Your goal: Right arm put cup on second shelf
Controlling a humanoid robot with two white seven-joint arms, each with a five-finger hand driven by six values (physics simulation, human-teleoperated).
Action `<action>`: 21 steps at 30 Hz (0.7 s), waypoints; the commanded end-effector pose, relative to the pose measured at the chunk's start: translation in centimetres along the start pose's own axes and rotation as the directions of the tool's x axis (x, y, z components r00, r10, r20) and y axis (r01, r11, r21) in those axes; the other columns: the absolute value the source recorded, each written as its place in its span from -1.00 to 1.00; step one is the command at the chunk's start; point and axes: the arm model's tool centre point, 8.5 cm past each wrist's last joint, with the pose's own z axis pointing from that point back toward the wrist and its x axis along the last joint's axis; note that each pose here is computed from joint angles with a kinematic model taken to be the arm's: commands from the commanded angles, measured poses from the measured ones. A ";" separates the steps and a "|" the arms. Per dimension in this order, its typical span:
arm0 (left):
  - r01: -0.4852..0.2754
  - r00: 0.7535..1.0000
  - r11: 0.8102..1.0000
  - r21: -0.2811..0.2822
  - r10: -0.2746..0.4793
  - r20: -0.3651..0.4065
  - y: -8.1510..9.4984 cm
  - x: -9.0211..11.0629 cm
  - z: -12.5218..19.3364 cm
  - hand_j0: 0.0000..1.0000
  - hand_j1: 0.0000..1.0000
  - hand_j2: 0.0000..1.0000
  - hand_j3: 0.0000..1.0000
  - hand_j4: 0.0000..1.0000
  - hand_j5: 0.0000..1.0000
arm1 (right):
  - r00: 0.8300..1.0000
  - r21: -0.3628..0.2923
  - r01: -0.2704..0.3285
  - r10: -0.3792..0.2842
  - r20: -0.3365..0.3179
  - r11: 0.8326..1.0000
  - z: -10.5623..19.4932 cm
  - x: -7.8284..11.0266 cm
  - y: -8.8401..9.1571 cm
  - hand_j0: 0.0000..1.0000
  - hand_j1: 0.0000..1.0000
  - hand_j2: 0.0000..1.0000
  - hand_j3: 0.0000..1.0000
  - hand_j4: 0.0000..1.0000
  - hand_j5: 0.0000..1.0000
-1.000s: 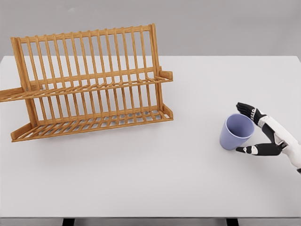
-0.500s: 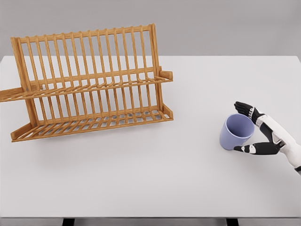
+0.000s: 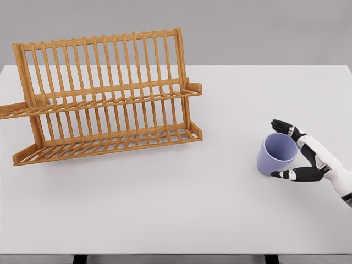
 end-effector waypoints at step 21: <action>0.000 1.000 1.000 -0.001 0.000 0.000 0.0 0.0 0.0 1.00 1.00 1.00 1.00 1.00 1.00 | 0.997 0.005 -0.065 0.065 0.049 0.998 -1.8 1.5 -1.5 0.17 0.17 0.17 0.17 0.17 0.17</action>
